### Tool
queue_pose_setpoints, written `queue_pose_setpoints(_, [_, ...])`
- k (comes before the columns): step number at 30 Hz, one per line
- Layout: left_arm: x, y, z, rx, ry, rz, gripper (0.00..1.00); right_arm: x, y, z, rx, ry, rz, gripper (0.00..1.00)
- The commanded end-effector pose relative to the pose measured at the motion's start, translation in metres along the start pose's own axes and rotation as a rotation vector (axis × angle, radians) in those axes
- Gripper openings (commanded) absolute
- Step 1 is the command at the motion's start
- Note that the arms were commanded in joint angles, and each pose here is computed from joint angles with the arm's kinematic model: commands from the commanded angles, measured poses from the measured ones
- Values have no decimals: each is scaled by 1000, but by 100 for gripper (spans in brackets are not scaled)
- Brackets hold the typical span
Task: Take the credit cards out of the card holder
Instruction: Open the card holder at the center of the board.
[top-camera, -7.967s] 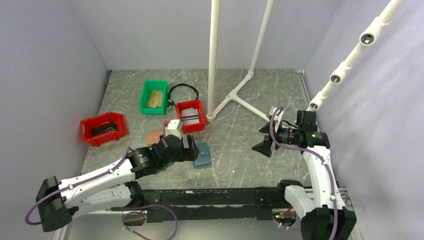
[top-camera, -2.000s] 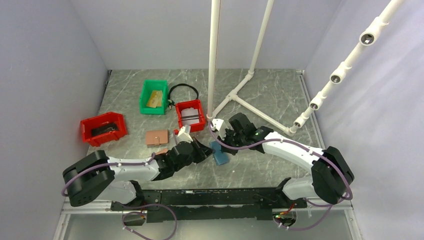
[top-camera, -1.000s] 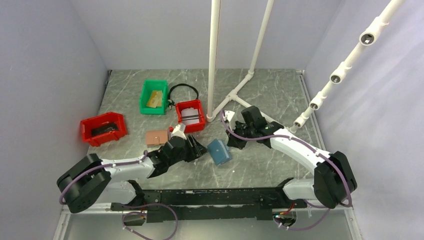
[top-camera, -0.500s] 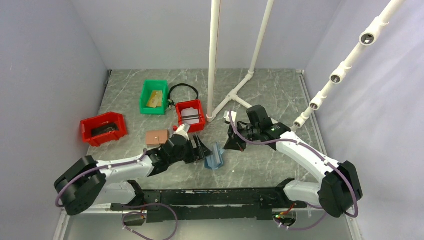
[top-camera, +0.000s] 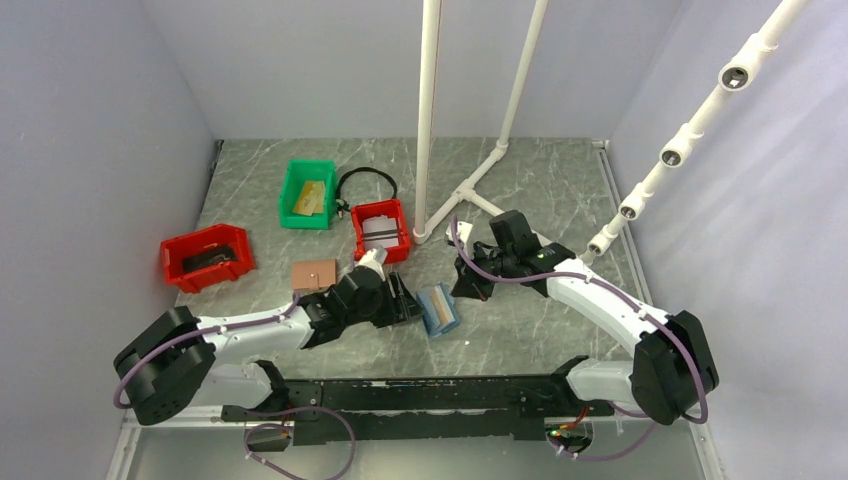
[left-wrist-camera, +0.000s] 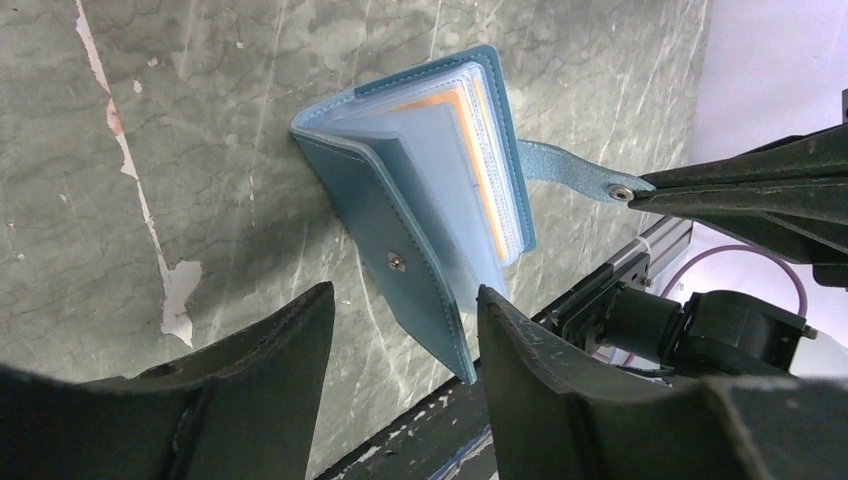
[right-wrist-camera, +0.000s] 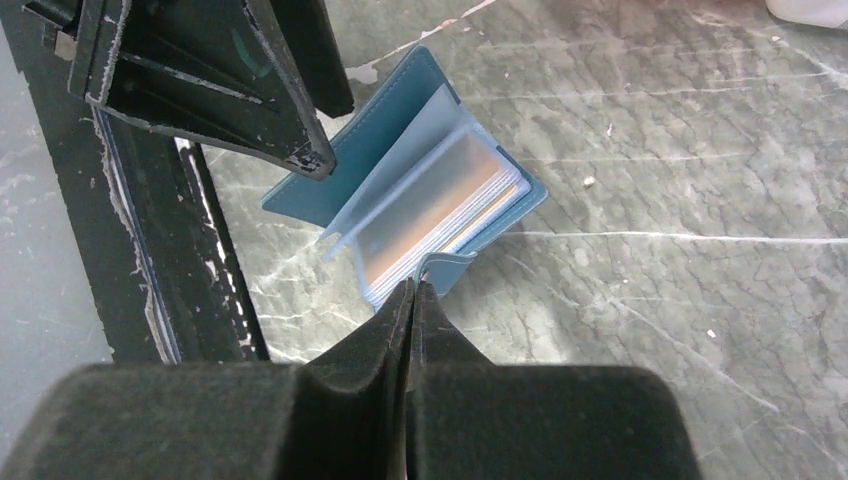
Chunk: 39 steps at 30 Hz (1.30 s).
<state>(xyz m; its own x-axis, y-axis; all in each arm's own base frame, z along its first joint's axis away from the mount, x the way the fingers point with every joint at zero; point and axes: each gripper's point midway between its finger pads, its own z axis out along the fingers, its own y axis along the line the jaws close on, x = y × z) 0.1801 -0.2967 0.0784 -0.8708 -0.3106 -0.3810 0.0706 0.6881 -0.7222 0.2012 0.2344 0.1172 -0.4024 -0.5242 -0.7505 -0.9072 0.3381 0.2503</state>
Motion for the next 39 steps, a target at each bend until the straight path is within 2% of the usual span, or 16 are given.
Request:
queue_pose_setpoints(1, [-1, 1, 4, -11, -9, -4, 58, -9, -2, -1, 2, -25, -24, 0])
queue_pose_setpoints(8, [0, 5, 4, -38, 5, 11, 43, -8, -1, -1, -5, -20, -26, 0])
queue_pose_setpoints(12, [-4, 17, -1, -93, -21, 25, 24, -7, -7, -1, 27, -13, -23, 0])
queue_pose_setpoints(15, [-3, 29, -4, -133, -25, 33, 6, -2, -18, 1, 80, 13, -10, 0])
queue_pose_setpoints(17, [-3, 34, -5, -147, -19, 41, 3, 3, -24, 2, 106, 38, 0, 0])
queue_pose_setpoints(19, [-2, 40, -5, -172, -5, 54, 4, 9, -28, 5, 117, 63, 10, 0])
queue_pose_setpoints(24, [-5, 52, -15, -267, 15, 86, 22, 15, -29, 9, 116, 96, 15, 0])
queue_pose_setpoints(30, [-30, 28, -51, -254, -56, 129, 37, 15, -20, 13, 68, 105, 10, 0])
queue_pose_setpoints(32, [-40, 9, -66, -198, -84, 157, 44, 13, -16, 12, 49, 89, 5, 0])
queue_pose_setpoints(33, [-44, -4, -71, -141, -100, 160, 50, 12, -14, 12, 44, 84, 3, 0])
queue_pose_setpoints(35, [-47, -31, -76, -12, -119, 161, 55, 10, -12, 12, 31, 79, 4, 0])
queue_pose_setpoints(39, [-44, -71, -64, 189, -102, 123, 55, 10, -12, 13, 29, 81, 8, 0])
